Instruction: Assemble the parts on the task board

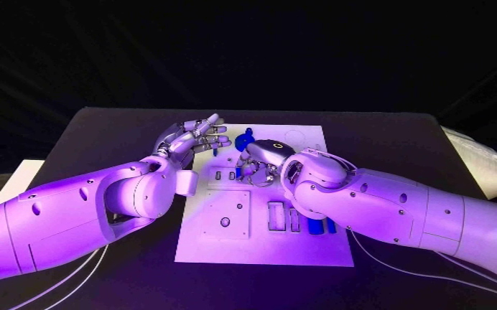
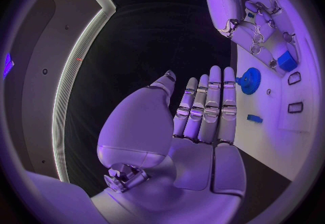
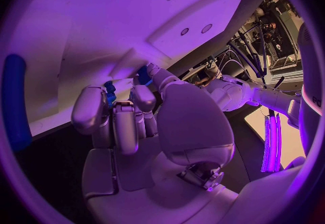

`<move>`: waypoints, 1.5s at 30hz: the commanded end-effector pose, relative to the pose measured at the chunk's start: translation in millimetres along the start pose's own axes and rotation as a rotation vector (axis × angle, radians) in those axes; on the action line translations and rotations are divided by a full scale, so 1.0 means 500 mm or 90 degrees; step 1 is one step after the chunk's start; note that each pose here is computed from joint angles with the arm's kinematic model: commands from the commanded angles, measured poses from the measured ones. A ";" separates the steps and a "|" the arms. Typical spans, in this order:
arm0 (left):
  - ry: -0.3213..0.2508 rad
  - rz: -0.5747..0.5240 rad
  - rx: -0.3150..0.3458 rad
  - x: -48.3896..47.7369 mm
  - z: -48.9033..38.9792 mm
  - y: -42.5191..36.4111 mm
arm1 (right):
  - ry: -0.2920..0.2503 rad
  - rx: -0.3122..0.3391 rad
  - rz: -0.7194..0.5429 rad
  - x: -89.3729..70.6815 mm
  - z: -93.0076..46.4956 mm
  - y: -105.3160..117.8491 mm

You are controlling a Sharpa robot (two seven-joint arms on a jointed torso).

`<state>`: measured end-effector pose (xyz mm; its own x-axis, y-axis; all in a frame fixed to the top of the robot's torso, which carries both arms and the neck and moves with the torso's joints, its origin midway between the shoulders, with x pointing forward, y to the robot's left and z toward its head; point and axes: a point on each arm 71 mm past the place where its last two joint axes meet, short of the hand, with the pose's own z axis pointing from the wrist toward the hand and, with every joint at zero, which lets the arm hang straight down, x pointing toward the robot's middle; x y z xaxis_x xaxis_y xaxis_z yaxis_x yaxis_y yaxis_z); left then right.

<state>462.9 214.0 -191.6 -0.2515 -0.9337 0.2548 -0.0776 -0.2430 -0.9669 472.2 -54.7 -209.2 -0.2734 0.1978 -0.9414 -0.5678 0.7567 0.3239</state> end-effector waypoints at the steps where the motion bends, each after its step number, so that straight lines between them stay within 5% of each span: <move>1: 0.011 -0.007 0.005 0.005 0.000 -0.001 | 0.042 0.023 -0.023 0.020 -0.005 -0.011; 18: 0.013 -0.008 0.002 0.005 0.001 0.000 | -0.004 0.021 -0.007 0.011 -0.004 -0.011; 27: 0.012 -0.008 0.001 0.005 0.002 0.000 | -0.078 0.002 0.021 -0.003 -0.014 -0.004; 36: 0.013 0.037 -0.008 -0.001 0.003 0.002 | -0.155 -0.063 0.069 -0.039 -0.056 0.011; 40: 0.032 0.107 -0.057 -0.006 0.002 0.011 | -0.134 -0.111 0.119 -0.079 -0.081 -0.005; 45: 0.075 0.234 -0.177 -0.015 0.002 0.022 | -0.110 -0.104 0.203 -0.144 -0.116 -0.054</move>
<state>467.4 222.1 -196.0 -0.3115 -0.9478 0.0680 -0.1423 -0.0242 -0.9895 466.1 -128.3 -145.2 -0.1827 0.4553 -0.8714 -0.6059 0.6459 0.4645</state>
